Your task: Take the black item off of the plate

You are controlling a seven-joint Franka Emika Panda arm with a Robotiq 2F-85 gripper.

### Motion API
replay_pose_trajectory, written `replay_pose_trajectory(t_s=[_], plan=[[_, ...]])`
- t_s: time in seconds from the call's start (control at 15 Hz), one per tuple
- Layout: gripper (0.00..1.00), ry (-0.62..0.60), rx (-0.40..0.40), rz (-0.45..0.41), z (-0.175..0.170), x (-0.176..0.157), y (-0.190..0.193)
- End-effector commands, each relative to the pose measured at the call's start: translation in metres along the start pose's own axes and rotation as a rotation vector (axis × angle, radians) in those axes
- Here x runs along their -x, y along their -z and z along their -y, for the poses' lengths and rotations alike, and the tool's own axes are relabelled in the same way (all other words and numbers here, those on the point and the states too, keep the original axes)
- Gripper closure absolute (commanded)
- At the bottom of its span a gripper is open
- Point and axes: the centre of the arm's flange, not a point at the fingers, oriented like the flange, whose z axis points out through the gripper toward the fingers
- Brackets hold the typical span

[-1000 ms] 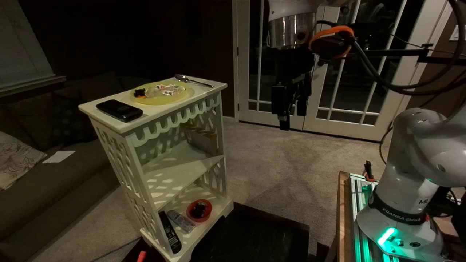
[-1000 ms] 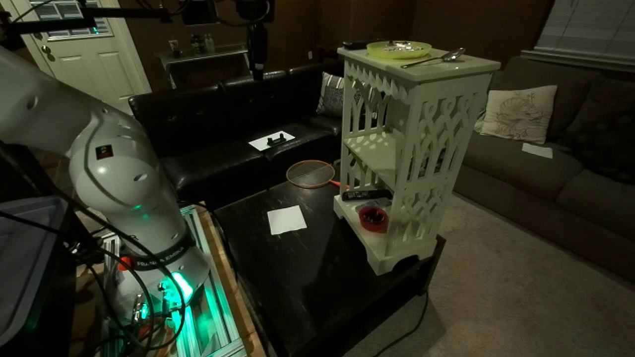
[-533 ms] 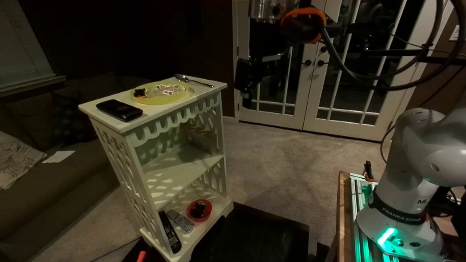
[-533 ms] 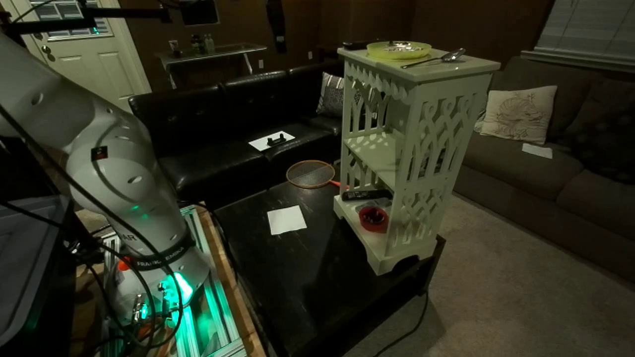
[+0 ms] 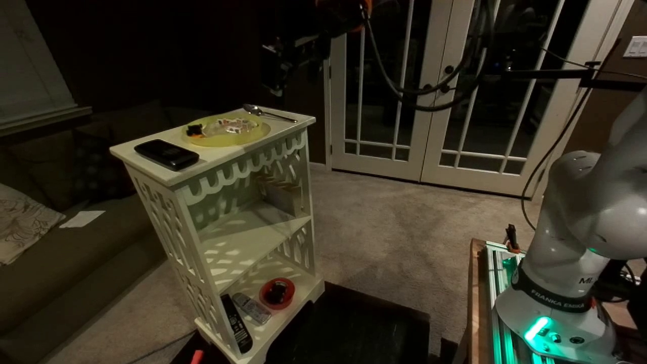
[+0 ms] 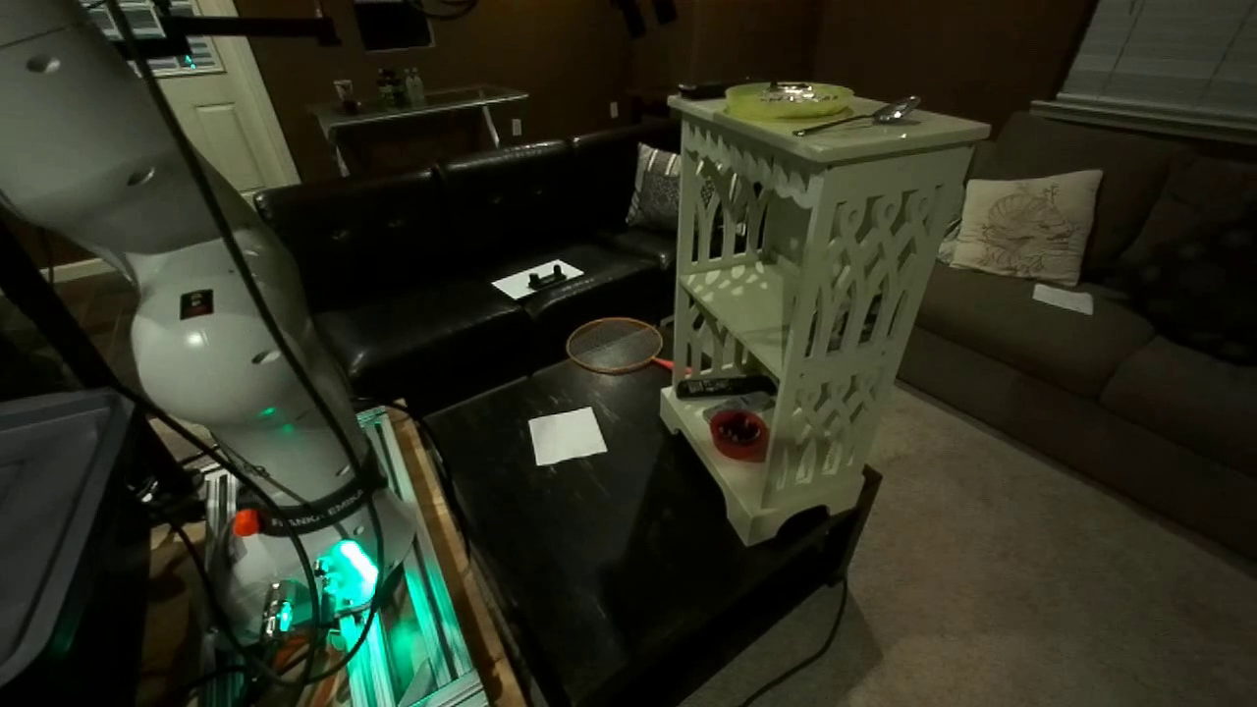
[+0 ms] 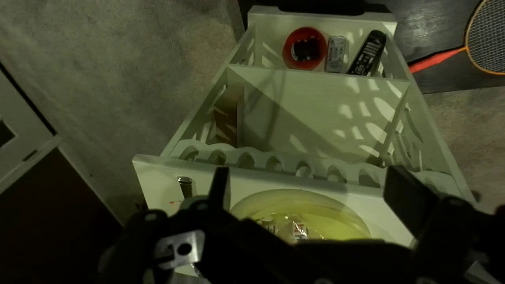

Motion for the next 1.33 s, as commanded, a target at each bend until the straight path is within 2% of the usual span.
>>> replay_pose_trajectory(t_s=[0.0, 0.53, 0.73, 0.93, 1.27], plan=[[0.00, -0.002, 0.000, 0.010, 0.000, -0.002, -0.005], [0.00, 0.001, -0.003, 0.000, 0.003, 0.004, 0.002], [0.00, 0.067, -0.050, -0.009, 0.013, -0.025, 0.002], [0.00, 0.217, -0.126, -0.019, 0.022, -0.060, -0.002], [0.00, 0.455, -0.202, -0.026, 0.023, -0.126, -0.018]])
